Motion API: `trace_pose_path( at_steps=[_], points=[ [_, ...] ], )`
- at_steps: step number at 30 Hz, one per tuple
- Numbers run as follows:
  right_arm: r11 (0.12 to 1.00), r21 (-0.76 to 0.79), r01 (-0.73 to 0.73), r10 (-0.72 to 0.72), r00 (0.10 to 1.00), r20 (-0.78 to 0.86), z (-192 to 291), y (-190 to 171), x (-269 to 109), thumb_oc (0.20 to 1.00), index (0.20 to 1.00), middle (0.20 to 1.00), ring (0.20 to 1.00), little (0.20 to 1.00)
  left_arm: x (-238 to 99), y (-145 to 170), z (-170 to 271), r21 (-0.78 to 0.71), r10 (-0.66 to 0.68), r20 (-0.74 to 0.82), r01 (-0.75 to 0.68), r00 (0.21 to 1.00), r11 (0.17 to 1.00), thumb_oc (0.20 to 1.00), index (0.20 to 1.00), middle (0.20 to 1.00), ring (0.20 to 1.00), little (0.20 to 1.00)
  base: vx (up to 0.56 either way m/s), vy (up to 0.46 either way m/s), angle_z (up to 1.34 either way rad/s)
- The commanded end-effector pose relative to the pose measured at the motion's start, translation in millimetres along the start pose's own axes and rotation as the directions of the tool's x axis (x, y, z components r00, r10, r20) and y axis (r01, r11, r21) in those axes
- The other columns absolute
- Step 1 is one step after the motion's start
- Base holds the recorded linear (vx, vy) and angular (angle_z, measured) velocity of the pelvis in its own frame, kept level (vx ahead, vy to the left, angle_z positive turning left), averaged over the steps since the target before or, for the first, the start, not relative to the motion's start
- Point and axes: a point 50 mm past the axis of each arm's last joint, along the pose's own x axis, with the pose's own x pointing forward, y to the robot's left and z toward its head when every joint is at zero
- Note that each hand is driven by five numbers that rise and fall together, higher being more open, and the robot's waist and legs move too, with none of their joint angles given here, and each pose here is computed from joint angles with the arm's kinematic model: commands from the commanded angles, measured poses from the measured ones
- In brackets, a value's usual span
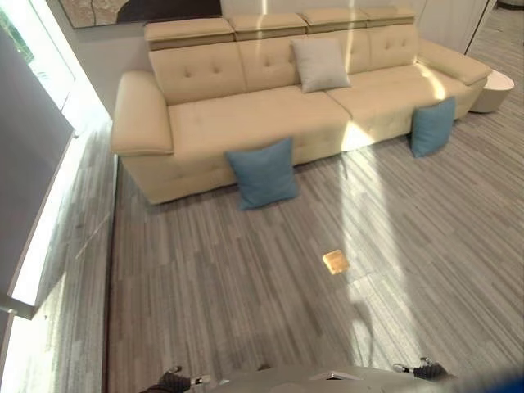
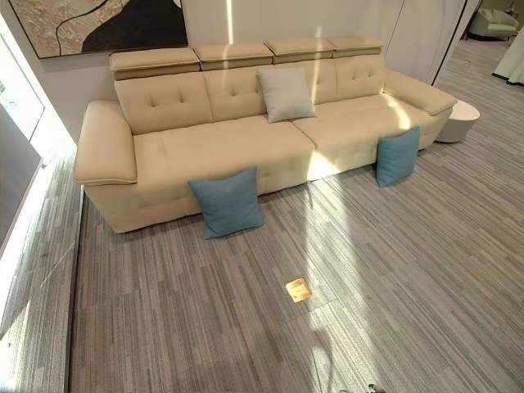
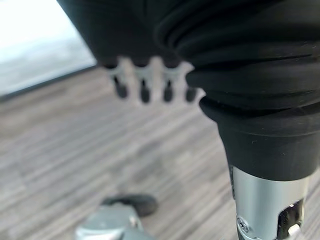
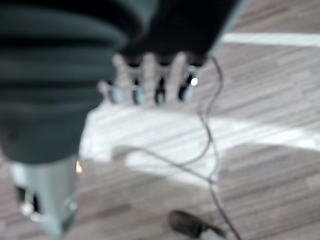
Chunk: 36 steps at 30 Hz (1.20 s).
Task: Pick up all the scattered cushions and arrange them neatly on the sofa.
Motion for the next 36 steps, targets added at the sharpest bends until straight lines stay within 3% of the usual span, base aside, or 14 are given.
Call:
trace_pose_path(
  at_steps=[1, 22, 36],
  points=[
    [1.0, 0.018, 0.023, -0.023, 1.0, 0.003, 2.2, -1.0, 0.5, 1.0, 1.0, 1.0, 1.0, 1.0, 2.7, 3.6, 13.0, 0.004, 0.035, 0.028, -0.035, 0.999, 0.999, 1.0, 1.0, 1.0, 1.0, 1.0, 0.0, 0.0, 0.0],
    [0.999, 0.011, 0.031, -0.032, 0.996, 0.081, 28.4, -2.6, 2.8, 1.0, 1.0, 1.0, 1.0, 1.0, 4.8, 0.9, 30.6, 0.045, 0.016, 0.068, -0.019, 0.998, 0.999, 1.0, 1.0, 1.0, 1.0, 1.0, 0.0, -0.028, 0.13],
    [0.997, -0.034, 0.069, -0.063, 0.986, 0.152, 49.4, -14.1, 3.5, 1.0, 1.0, 1.0, 1.0, 1.0, 5.4, -10.6, 67.3, 0.065, -0.026, 0.174, 0.015, 0.984, 0.998, 1.0, 1.0, 1.0, 1.0, 1.0, -0.03, -0.006, 0.34]
  ],
)
